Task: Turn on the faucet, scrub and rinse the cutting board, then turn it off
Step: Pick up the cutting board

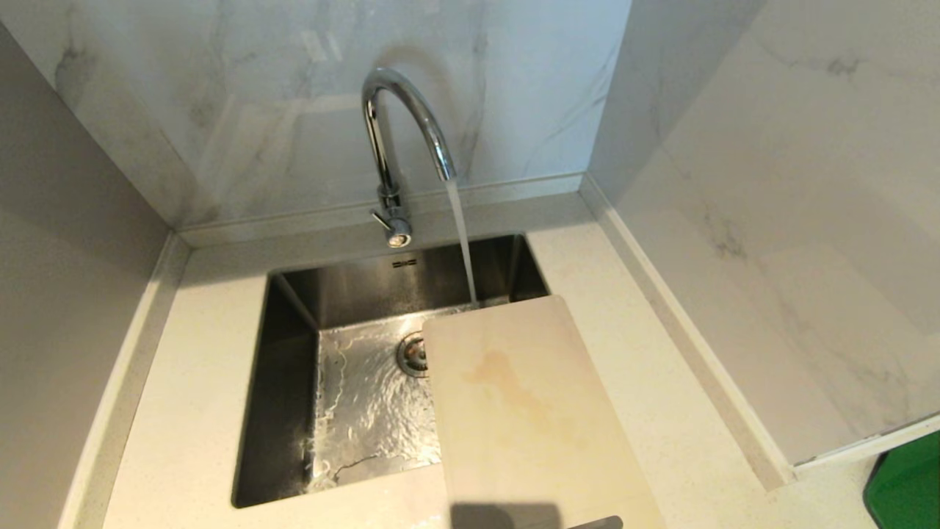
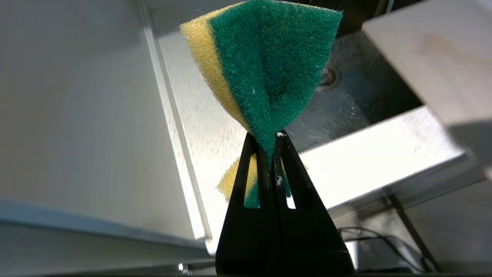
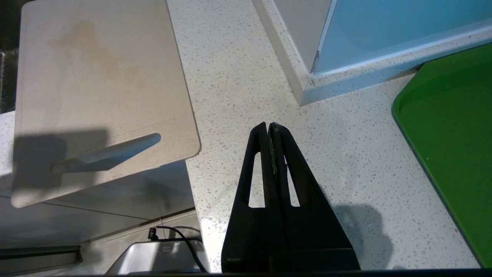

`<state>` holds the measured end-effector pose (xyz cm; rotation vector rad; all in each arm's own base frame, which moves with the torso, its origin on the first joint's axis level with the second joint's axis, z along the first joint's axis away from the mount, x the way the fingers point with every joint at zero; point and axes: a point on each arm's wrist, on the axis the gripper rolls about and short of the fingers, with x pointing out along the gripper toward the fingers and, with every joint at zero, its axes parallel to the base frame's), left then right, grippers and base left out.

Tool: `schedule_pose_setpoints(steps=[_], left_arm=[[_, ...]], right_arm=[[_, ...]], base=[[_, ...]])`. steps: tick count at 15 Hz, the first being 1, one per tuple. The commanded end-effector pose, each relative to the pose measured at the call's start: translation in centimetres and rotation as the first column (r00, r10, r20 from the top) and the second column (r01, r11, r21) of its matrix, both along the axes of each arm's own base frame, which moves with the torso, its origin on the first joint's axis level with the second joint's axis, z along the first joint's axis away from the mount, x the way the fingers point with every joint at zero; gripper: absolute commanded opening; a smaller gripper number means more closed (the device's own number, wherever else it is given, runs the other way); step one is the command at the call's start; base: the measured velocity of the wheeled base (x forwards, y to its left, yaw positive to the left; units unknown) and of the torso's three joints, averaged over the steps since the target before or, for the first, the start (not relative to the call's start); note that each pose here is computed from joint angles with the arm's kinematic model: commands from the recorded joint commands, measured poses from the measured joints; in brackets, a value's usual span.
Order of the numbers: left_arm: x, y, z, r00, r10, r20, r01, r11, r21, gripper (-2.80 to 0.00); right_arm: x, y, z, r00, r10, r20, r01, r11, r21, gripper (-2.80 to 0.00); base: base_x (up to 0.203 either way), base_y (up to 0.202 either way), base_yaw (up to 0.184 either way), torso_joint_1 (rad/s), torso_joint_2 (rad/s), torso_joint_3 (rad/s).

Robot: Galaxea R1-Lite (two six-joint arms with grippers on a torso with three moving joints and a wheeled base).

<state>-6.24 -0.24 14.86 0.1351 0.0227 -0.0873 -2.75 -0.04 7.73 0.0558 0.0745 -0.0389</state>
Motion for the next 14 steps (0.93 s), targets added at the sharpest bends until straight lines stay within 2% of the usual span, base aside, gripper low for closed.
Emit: schedule_pose_setpoints(steps=[1,7,8,14], left_arm=[[0.5,0.0,-2.2,1.0,0.007,-0.001,-0.007,1.0,-0.016,-2.8],[3.5,0.1,-7.3,0.997,0.041,-0.071,-0.045,0.997,-0.056,-2.8],[3.5,0.2,-7.3,0.996,0.055,-0.069,-0.061,0.994,-0.087,-2.8],[3.5,0.2,-7.2,0.996,0.063,-0.065,-0.07,0.992,-0.101,-2.8]], right_arm=[[0.0,0.0,0.0,1.0,0.0,0.0,0.0,1.0,0.0,-2.8],[0.0,0.0,0.0,1.0,0.0,-0.001,0.0,1.0,0.0,-2.8],[0.0,0.0,0.0,1.0,0.0,0.0,0.0,1.0,0.0,-2.8],[0.0,0.0,0.0,1.0,0.0,-0.001,0.0,1.0,0.0,-2.8]], base=[[0.0,0.0,0.0,0.0,0.0,0.0],[0.0,0.0,0.0,0.0,0.0,0.0],[0.0,0.0,0.0,0.0,0.0,0.0],[0.0,0.0,0.0,0.0,0.0,0.0]])
